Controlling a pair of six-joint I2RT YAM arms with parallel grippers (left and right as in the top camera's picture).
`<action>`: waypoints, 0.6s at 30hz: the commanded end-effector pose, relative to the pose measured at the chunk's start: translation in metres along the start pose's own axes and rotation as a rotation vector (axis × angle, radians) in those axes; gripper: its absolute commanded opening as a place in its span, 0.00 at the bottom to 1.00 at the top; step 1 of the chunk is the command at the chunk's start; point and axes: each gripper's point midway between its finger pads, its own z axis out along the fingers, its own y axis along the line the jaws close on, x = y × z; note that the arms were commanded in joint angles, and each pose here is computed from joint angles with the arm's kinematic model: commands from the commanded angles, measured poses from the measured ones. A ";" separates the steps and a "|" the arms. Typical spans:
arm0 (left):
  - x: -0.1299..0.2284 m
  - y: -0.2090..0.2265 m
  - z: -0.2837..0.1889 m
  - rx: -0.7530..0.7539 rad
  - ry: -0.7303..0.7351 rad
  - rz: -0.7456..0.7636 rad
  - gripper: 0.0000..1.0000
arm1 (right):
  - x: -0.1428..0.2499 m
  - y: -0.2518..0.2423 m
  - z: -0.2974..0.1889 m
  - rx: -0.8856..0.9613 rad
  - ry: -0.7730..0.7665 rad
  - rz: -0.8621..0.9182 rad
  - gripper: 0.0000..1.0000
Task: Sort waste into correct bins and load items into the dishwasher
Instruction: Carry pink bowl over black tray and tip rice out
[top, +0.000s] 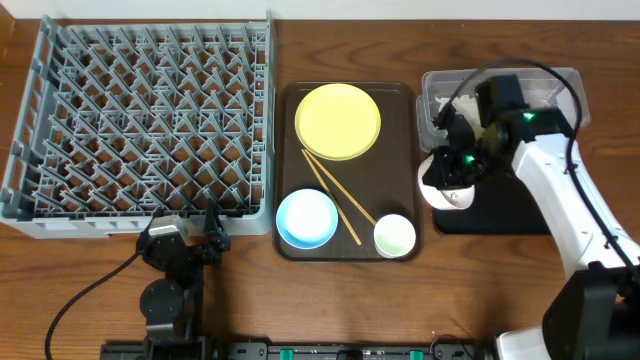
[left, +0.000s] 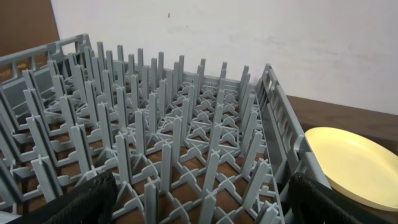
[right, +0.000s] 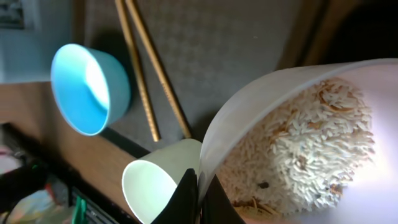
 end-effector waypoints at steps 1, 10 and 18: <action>0.017 0.005 0.001 -0.021 0.050 0.008 0.89 | 0.000 0.014 -0.012 -0.193 -0.070 -0.058 0.01; 0.017 0.005 0.001 -0.021 0.050 0.008 0.89 | 0.001 -0.007 -0.044 -0.466 -0.263 -0.009 0.01; 0.017 0.005 0.001 -0.021 0.050 0.008 0.89 | -0.003 -0.032 -0.066 -0.583 -0.449 0.046 0.01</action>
